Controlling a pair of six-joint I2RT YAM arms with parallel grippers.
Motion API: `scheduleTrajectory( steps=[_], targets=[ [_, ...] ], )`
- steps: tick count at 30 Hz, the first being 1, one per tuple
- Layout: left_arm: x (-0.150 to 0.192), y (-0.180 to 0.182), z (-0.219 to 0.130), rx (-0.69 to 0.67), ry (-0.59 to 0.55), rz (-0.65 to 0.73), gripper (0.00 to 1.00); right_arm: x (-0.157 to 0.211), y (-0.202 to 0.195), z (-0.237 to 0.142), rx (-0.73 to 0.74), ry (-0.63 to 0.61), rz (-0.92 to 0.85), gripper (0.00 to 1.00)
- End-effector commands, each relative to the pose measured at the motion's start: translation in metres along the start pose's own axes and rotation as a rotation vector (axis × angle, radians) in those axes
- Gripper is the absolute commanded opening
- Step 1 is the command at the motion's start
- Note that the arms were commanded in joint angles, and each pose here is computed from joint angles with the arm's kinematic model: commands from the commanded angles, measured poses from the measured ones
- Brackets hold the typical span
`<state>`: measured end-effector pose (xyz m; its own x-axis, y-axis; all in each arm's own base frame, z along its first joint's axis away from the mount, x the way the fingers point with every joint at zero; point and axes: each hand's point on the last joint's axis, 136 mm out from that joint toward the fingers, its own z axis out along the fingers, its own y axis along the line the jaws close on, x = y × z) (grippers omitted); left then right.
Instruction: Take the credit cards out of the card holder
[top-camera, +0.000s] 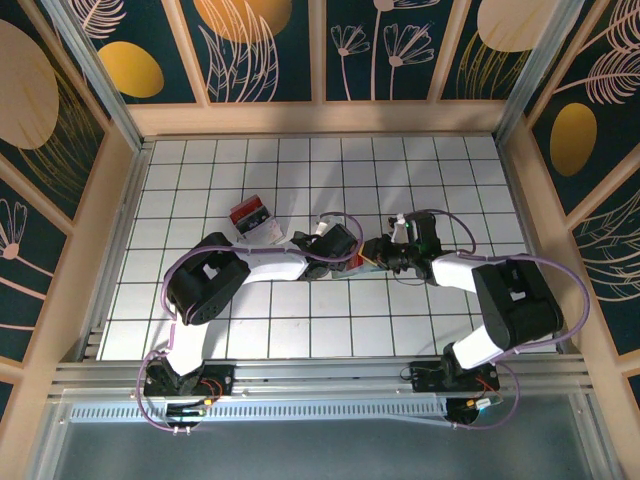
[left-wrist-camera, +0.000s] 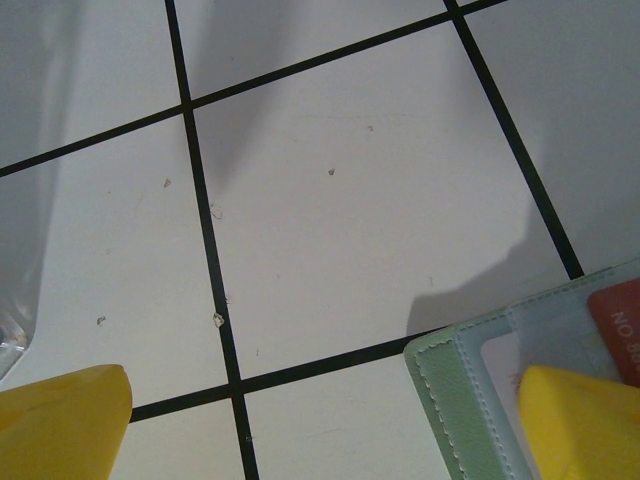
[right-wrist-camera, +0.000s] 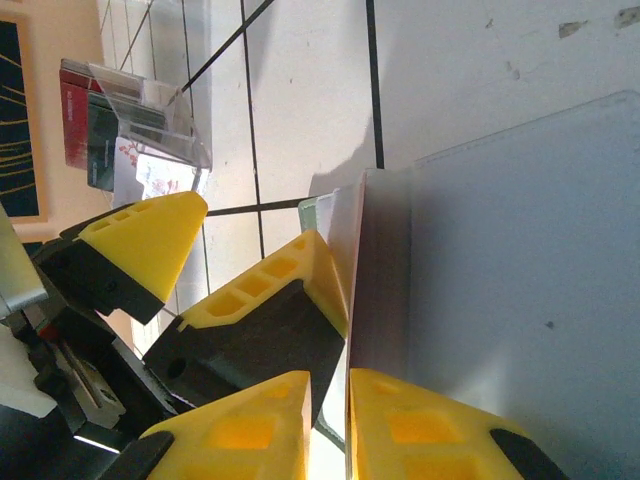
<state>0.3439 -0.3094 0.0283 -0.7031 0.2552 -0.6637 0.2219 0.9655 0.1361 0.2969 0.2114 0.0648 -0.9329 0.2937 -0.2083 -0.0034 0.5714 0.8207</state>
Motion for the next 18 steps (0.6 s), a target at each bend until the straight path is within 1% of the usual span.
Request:
scheduleTrajectory(
  steps=[1,7,10,14,18],
  targets=[
    [0.035,0.011,0.012,-0.05,0.102,0.067,0.99,-0.004,0.006,0.003,-0.042,-0.009,-0.013,0.18],
    [0.036,0.011,0.013,-0.052,0.104,0.068,0.99,-0.004,0.001,0.007,-0.017,-0.007,-0.015,0.17],
    [0.036,0.012,0.012,-0.053,0.103,0.065,0.99,-0.005,-0.002,0.007,0.006,-0.011,-0.016,0.12],
    [0.036,0.013,0.012,-0.059,0.101,0.065,0.99,-0.007,-0.01,0.007,0.055,-0.019,-0.012,0.0],
    [0.034,0.016,0.01,-0.067,0.089,0.058,0.99,-0.009,-0.022,0.001,0.125,-0.044,-0.009,0.0]
  ],
)
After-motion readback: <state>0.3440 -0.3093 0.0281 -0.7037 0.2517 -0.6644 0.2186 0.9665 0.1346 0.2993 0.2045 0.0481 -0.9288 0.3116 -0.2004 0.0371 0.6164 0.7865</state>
